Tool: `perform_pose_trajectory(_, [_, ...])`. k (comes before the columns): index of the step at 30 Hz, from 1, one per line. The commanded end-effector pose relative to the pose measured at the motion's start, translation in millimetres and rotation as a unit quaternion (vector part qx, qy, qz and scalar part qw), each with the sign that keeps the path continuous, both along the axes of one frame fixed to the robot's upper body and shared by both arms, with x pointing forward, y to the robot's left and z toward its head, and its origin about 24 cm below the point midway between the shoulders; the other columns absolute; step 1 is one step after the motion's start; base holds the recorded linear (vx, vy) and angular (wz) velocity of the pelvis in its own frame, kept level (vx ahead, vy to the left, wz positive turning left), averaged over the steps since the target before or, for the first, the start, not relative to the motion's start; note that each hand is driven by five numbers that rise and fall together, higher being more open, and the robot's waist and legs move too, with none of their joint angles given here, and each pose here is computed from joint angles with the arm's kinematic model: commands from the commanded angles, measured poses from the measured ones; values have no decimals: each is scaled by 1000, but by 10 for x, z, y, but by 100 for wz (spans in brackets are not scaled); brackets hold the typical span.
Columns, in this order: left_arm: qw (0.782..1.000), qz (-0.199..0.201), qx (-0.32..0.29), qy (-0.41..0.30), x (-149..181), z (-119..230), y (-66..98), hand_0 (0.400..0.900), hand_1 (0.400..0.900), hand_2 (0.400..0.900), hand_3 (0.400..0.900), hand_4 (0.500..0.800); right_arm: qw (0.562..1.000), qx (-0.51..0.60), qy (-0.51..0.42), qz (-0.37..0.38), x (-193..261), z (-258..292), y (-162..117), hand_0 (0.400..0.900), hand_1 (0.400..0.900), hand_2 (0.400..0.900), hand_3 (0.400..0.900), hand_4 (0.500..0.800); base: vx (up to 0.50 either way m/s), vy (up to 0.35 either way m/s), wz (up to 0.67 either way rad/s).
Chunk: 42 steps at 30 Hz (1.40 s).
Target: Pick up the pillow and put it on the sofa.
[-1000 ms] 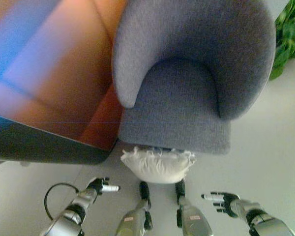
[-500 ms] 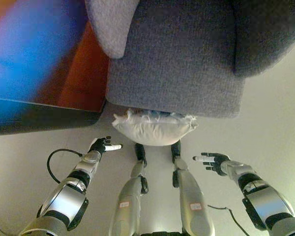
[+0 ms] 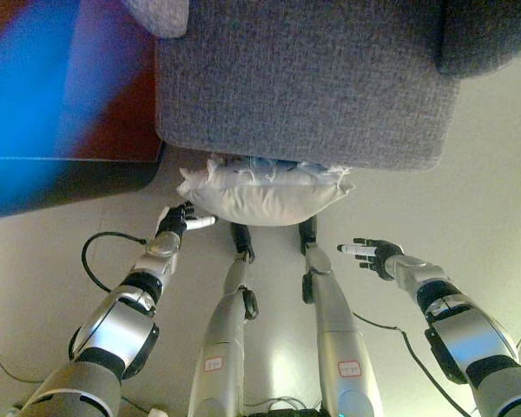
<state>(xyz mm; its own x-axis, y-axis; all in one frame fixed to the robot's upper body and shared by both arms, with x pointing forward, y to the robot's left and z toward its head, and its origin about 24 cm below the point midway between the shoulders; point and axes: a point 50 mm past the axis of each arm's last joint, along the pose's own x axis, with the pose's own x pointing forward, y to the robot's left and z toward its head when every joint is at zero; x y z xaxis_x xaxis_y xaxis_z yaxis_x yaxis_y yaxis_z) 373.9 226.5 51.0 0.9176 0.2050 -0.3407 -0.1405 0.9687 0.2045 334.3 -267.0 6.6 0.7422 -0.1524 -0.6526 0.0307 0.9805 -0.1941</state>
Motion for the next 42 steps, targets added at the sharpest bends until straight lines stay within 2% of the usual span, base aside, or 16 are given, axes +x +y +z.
perform_pose_trajectory(1, [994, 81, -64, -40, -33, 161, 391, 900, 900, 900, 900, 800, 1000, -13, 17, -17, -354, -216, -362, 900, 900, 900, 900, 800, 12, -58, -1])
perform_pose_trajectory(5, [988, 95, -103, -71, 41, 349, 428, 900, 900, 900, 900, 800, 1000, -2, 13, -7, -458, -328, -340, 900, 900, 900, 900, 800, 24, -69, -3])
perform_pose_trajectory(7, [981, 100, -131, -99, 130, 568, 436, 900, 900, 900, 900, 800, 1000, 9, 8, 1, -464, -362, -280, 900, 900, 900, 900, 800, 36, -59, -5])
perform_pose_trajectory(19, [962, 100, -180, -179, 333, 1226, 366, 900, 900, 900, 900, 800, 999, 35, -22, 4, -429, -370, -169, 900, 900, 900, 900, 800, 20, -37, 1])
perform_pose_trajectory(21, [961, 97, -181, -184, 345, 1267, 351, 900, 900, 900, 900, 800, 999, 37, -24, 1, -434, -380, -161, 900, 900, 900, 900, 800, 8, -33, 5])
perform_pose_trajectory(25, [960, 64, -180, -205, 410, 1468, 207, 900, 900, 900, 900, 800, 999, 41, -26, 2, -451, -400, -152, 900, 900, 900, 900, 800, 3, -23, 7])
perform_pose_trajectory(26, [960, 58, -179, -208, 421, 1490, 169, 625, 625, 625, 625, 635, 999, 42, -27, 1, -450, -401, -146, 900, 900, 900, 900, 800, 3, -20, 8])
perform_pose_trajectory(27, [960, 52, -177, -212, 429, 1510, 136, 400, 400, 400, 400, 500, 999, 42, -27, 1, -450, -403, -140, 900, 900, 900, 900, 800, 4, -4, 6])
perform_pose_trajectory(32, [959, 33, -179, -219, 450, 1539, 20, 400, 400, 400, 400, 500, 999, 38, -32, -2, -470, -419, -133, 900, 900, 900, 900, 800, 2, 9, 4])
perform_pose_trajectory(42, [960, 41, -183, -210, 444, 1470, 4, 400, 400, 400, 400, 500, 999, 29, -28, -3, -502, -425, -185, 900, 900, 900, 900, 800, -11, 18, 6])
